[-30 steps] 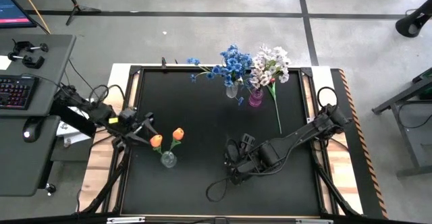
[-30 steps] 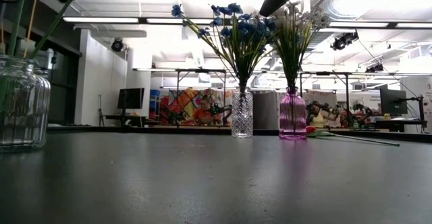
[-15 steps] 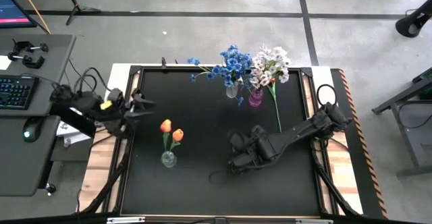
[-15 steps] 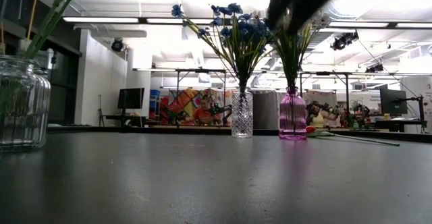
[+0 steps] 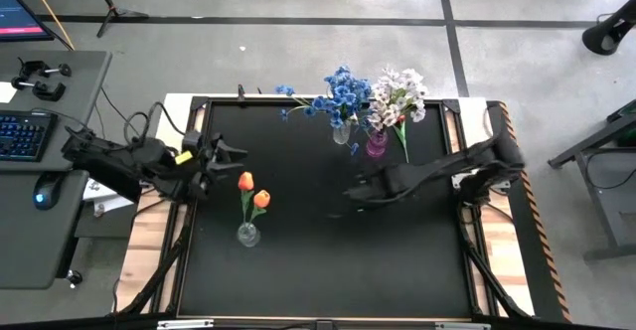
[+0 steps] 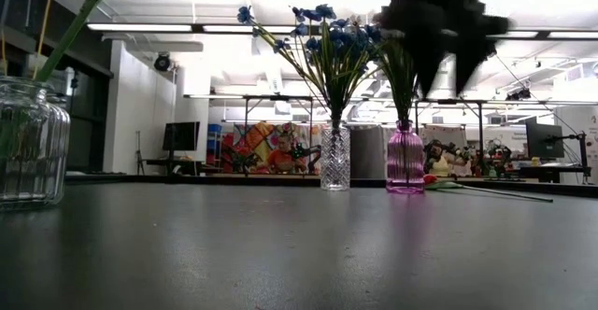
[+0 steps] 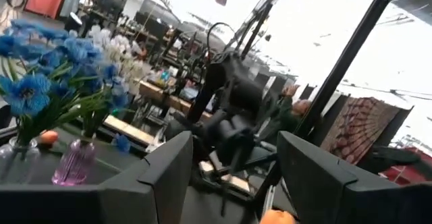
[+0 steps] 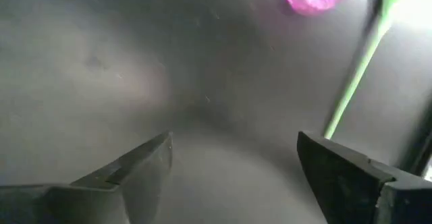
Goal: Sort flowers into vase by color
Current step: Put the orange flowers into the bottom transparent vase
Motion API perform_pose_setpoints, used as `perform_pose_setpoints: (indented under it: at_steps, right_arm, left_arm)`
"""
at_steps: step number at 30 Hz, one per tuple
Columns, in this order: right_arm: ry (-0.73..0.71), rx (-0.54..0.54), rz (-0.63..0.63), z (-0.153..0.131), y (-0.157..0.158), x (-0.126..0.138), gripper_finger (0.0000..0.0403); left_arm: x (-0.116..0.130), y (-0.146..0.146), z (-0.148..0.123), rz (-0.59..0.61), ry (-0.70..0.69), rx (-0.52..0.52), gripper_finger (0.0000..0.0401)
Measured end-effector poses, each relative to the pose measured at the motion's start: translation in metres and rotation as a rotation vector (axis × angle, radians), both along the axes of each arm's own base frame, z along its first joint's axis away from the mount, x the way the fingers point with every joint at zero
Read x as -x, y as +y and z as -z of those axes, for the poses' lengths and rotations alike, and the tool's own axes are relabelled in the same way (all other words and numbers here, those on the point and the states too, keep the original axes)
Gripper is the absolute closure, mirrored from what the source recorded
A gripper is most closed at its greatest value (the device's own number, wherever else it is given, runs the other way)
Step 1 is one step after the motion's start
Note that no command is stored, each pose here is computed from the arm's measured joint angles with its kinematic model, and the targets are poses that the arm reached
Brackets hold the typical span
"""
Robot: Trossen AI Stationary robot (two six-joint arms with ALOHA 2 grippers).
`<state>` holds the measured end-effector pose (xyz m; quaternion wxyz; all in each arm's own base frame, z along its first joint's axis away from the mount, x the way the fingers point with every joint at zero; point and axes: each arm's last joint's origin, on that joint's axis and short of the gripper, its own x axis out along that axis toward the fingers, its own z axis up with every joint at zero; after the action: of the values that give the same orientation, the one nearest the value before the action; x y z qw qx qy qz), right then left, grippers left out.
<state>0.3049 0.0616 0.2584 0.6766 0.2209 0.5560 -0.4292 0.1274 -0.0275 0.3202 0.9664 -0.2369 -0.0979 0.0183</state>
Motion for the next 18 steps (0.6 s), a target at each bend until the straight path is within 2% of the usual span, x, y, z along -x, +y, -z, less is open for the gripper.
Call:
perform_pose_setpoints:
  at_steps: [3, 5, 8, 10, 14, 18]
  right_arm:
    - [-0.019, -0.037, 0.108, 0.005, -0.010, 0.039, 0.0120]
    - [-0.080, -0.050, 0.200, 0.006, -0.016, 0.067, 0.0137]
    - [-0.178, -0.075, 0.310, 0.012, -0.030, 0.098, 0.0157]
    - [-0.235, -0.073, 0.367, 0.019, -0.040, 0.112, 0.0166]
    - [-0.230, -0.039, 0.451, 0.042, -0.064, 0.134, 0.0175]
    - [-0.209, -0.038, 0.433, 0.067, -0.091, 0.145, 0.0175]
  left_arm:
    - [0.009, 0.003, -0.008, -0.006, -0.042, -0.016, 0.0196]
    - [0.014, 0.005, -0.013, -0.027, -0.067, -0.041, 0.0196]
    - [0.017, 0.008, -0.018, -0.118, -0.079, -0.078, 0.0196]
    - [0.016, 0.011, -0.017, -0.187, -0.059, -0.097, 0.0196]
    - [0.004, 0.017, -0.015, -0.275, -0.019, -0.100, 0.0196]
    - [-0.012, 0.022, -0.008, -0.333, 0.026, -0.084, 0.0196]
